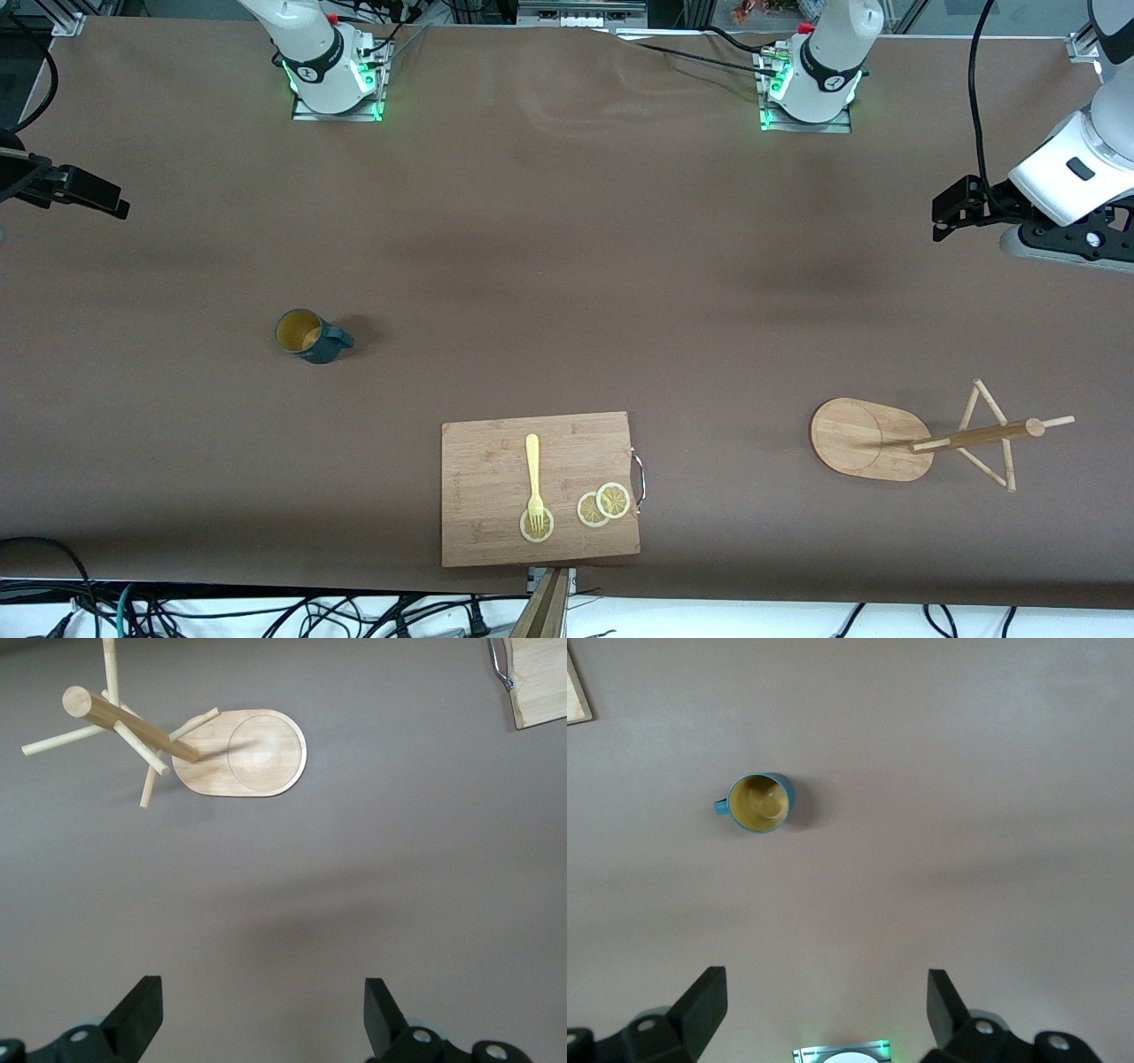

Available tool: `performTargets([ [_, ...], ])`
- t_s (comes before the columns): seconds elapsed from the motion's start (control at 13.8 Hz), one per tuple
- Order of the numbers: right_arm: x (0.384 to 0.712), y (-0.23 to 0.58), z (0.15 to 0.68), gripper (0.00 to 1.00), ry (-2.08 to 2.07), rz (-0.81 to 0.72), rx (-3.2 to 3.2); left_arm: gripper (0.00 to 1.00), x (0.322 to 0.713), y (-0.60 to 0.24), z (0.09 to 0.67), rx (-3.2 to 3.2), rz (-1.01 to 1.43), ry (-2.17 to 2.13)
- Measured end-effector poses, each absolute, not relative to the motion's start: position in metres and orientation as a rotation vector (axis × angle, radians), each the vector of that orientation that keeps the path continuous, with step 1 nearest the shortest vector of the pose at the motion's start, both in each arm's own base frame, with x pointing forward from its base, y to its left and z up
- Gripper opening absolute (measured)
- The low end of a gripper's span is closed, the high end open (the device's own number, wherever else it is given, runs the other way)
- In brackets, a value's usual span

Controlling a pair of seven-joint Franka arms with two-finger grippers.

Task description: Pass cup and hang on rack

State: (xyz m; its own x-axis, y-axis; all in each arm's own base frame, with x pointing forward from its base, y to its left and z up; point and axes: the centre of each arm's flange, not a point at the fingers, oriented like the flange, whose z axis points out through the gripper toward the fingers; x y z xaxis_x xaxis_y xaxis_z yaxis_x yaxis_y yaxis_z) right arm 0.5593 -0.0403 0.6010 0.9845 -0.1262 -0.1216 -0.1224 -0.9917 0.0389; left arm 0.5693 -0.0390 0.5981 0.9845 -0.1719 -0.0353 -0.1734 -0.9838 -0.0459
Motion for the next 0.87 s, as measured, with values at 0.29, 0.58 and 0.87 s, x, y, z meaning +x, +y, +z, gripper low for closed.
performTargets([
  [0.29,0.559,-0.041,0.601,1.0,-0.196,-0.193,3.098,1.0,0.569,-0.039,0.599,-3.081,0.046,0.268],
  [0.58,0.56,-0.042,0.603,1.0,-0.199,-0.186,3.099,1.0,0.57,-0.034,0.601,-3.082,0.041,0.254],
  [0.87,0.56,-0.042,0.602,1.0,-0.199,-0.187,3.098,1.0,0.57,-0.028,0.601,-3.083,0.039,0.237],
])
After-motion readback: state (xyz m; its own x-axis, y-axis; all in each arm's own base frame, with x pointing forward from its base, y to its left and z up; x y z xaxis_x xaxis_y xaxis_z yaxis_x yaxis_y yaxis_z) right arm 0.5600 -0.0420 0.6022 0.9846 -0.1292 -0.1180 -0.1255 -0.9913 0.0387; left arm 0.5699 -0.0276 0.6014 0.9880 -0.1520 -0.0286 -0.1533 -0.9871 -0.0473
